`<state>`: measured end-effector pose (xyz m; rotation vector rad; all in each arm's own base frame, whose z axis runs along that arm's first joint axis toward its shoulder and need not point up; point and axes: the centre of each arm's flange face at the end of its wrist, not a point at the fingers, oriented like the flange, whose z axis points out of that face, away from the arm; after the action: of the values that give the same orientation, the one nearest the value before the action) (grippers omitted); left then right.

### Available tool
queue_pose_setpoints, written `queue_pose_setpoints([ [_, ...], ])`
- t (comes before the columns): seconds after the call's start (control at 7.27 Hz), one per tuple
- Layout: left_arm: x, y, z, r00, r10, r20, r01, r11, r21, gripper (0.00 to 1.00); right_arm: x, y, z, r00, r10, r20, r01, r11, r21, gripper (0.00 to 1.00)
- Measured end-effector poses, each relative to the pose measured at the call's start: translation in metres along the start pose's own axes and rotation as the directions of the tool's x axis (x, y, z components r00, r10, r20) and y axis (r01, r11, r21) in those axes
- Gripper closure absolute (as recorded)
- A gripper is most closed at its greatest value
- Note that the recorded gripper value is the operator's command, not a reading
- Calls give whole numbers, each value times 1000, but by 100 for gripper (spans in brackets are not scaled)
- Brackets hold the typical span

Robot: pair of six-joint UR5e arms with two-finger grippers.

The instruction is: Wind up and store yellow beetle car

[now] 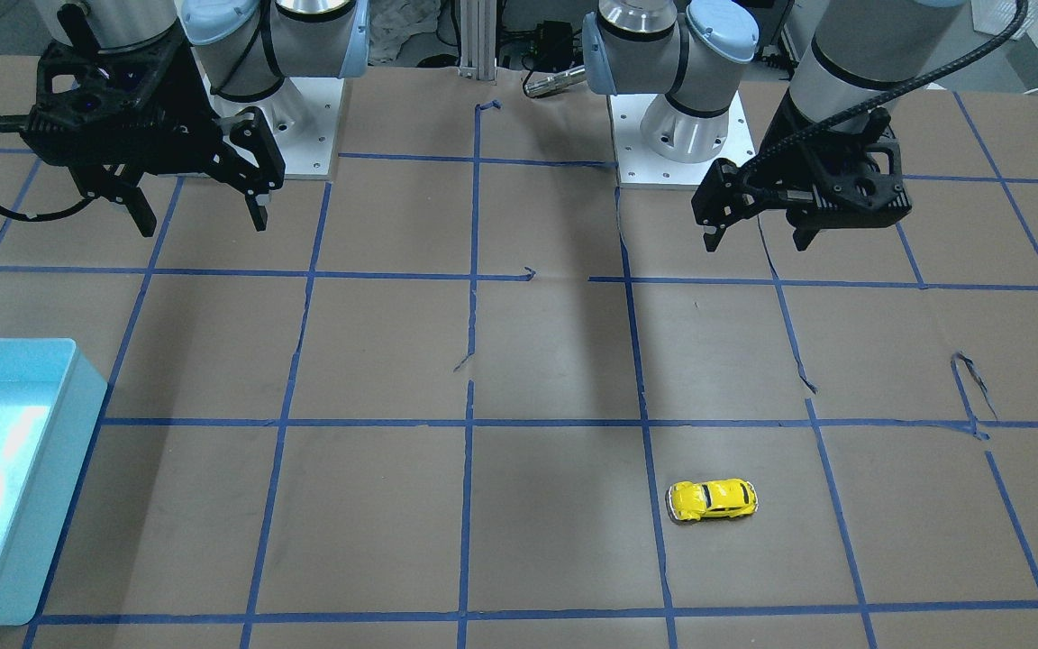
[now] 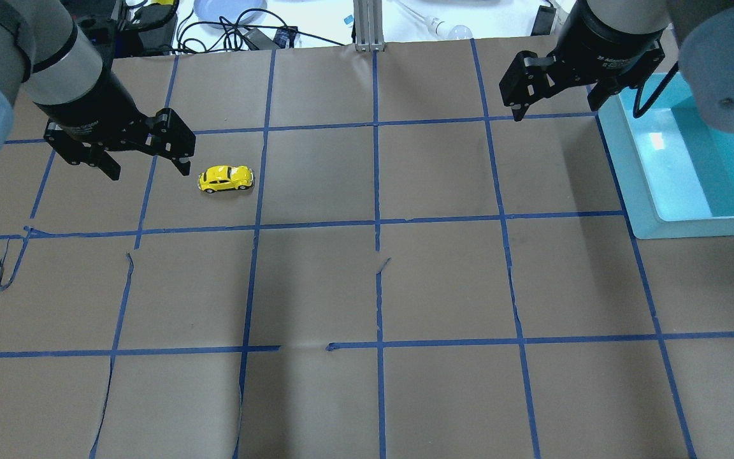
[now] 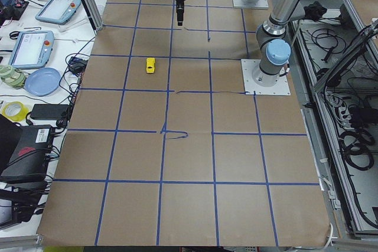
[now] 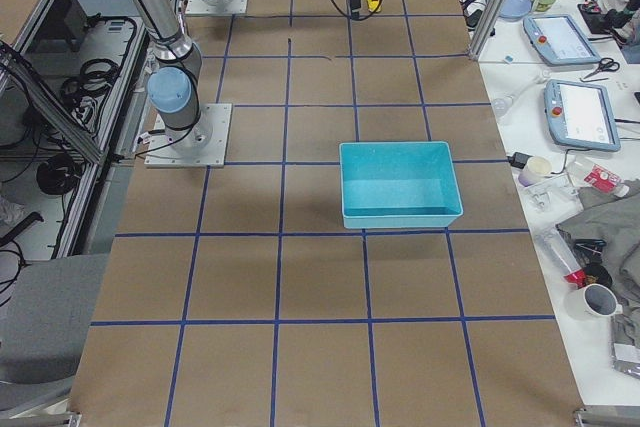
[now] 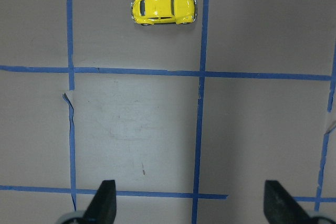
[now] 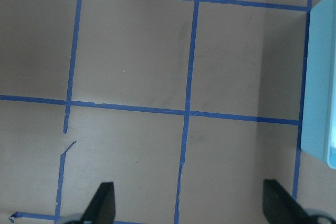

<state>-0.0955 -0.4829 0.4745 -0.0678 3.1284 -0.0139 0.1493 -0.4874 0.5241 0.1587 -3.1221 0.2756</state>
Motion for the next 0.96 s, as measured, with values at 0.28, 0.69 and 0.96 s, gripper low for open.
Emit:
queue_pose_setpoints([
  [0.28,0,-1,3,1000,1,2,-1,1000,-4,0,0,0,0,1000,-1,0,1,1000,0,0],
  [0.69,2,2,-4,1000,17,23,-18,1000,9,0,-1,0,0,1000,-2,0,2,1000,-2,0],
  [0.96,0,-1,-5,999,12,30,-13,1000,28,0,0,0,0,1000,-2,0,2,1000,-2,0],
])
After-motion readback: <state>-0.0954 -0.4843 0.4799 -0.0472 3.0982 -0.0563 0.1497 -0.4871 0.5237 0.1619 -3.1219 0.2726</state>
